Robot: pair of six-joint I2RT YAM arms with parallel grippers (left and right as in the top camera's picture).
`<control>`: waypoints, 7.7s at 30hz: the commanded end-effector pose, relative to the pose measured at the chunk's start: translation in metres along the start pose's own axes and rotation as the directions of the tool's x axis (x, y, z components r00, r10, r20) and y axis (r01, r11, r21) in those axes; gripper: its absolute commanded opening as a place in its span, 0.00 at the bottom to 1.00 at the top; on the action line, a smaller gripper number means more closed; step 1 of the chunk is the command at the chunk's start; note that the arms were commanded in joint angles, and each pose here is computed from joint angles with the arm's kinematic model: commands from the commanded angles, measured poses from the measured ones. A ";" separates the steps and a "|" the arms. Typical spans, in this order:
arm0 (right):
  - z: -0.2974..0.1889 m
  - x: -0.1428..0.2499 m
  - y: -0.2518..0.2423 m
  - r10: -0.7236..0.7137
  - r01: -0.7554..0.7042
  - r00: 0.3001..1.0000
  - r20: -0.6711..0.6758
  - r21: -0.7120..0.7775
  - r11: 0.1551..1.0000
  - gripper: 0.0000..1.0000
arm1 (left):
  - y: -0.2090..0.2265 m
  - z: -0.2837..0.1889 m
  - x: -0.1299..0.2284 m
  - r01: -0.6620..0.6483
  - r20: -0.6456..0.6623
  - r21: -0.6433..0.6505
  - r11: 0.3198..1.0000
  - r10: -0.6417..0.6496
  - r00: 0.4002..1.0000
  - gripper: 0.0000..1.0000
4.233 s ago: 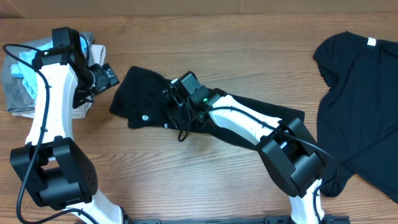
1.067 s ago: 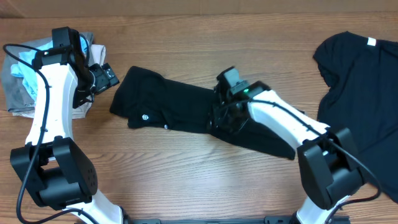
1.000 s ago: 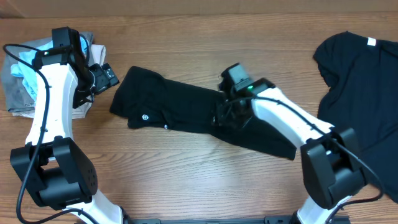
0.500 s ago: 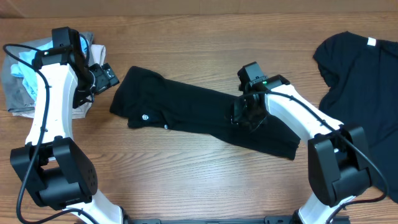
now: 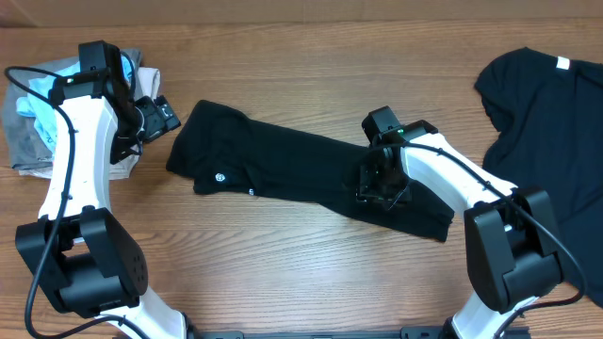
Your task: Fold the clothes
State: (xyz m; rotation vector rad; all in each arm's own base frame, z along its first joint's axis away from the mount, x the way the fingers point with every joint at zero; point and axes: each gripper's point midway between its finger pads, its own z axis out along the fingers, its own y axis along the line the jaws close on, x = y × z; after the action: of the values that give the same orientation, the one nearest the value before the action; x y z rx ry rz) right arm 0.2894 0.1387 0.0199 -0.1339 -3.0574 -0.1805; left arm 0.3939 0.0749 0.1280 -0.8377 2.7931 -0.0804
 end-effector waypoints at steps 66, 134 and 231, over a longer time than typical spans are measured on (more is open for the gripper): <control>-0.003 -0.018 -0.008 0.704 -0.700 0.710 0.029 -0.081 0.709 0.48 | -0.006 -0.005 -0.002 -0.008 0.013 0.018 1.000 0.008 1.000 1.00; -0.005 -0.001 0.005 0.725 -0.727 0.687 -0.056 -0.062 0.684 0.06 | -0.006 -0.006 -0.002 -0.008 0.013 0.018 1.000 0.008 1.000 1.00; -0.011 -0.029 0.298 -0.493 0.804 0.502 0.711 -0.174 0.568 0.40 | -0.006 -0.005 -0.002 -0.008 0.013 0.018 1.000 0.008 1.000 1.00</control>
State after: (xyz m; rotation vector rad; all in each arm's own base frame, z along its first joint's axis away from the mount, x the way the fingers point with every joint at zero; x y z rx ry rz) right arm 0.3519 0.4202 0.0603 1.2094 -3.3656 -1.1696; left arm 0.3939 0.0749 0.1280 -0.8377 2.7931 -0.0804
